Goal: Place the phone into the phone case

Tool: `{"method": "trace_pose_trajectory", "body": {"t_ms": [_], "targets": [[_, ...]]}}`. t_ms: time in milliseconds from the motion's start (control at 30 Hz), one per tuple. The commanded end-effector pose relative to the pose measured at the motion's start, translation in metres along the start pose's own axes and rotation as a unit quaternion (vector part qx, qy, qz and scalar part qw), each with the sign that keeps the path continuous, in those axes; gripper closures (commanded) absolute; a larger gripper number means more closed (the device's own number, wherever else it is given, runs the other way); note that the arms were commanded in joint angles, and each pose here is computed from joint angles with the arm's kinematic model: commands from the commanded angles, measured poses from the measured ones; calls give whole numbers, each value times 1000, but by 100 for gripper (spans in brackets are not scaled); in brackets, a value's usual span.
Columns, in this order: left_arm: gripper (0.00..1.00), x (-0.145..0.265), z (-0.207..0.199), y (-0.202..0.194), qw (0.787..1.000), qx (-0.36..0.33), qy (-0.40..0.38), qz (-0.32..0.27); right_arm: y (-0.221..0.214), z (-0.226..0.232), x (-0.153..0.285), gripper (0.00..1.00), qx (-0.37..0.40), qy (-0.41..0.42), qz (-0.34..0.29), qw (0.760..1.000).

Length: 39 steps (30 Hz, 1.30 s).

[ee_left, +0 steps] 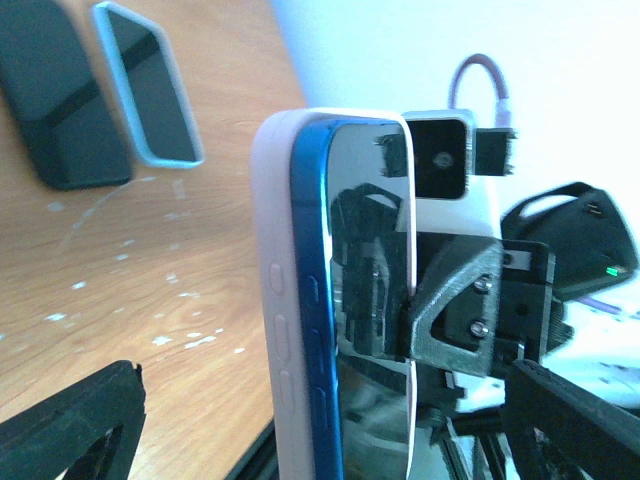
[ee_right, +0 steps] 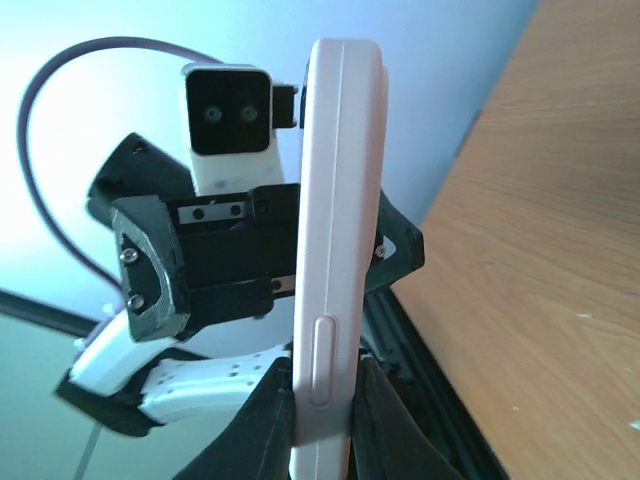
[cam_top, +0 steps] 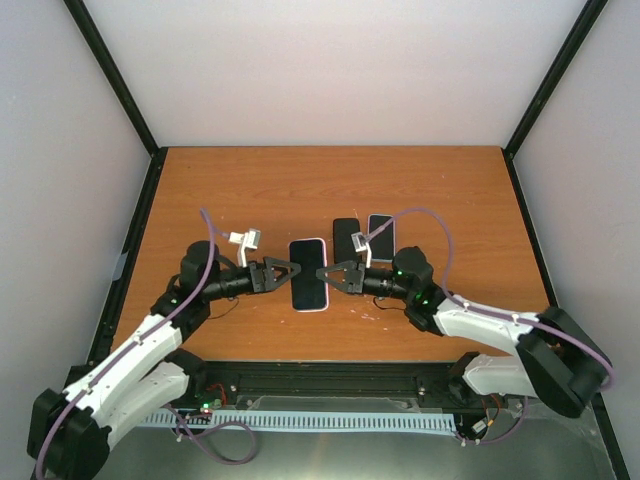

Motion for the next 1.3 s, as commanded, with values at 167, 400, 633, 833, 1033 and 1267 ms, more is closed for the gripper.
{"method": "trace_pose_trajectory", "body": {"t_ms": [167,400,633,833,1033,1267], "targets": [[17,38,-99,-11,973,-113,-199,13,11,78,22,92,50,125,-6,991],[29,45,-107,-14,963,-113,-243,3,7,104,34,91,46,210,-11,977],[30,38,-100,-10,967,-99,-234,3,2,100,32,91,30,221,-5,975],[45,33,-89,-7,971,-86,-221,-10,-1,101,31,90,29,226,1,974],[49,31,-89,-4,969,-90,-231,-15,-9,99,20,91,21,223,17,975],[68,33,-89,-4,967,-90,-237,-23,-13,100,14,91,17,223,26,974]]}}
Point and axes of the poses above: each gripper's point midway between its finger pads, its own x axis back along the fingers, its own z axis along the line the jaws close on, y = z × x, the point moved 1 cm from there along x, back along the fingers, and after that the axes turned 7 degrees about x, right-handed, at the moved point
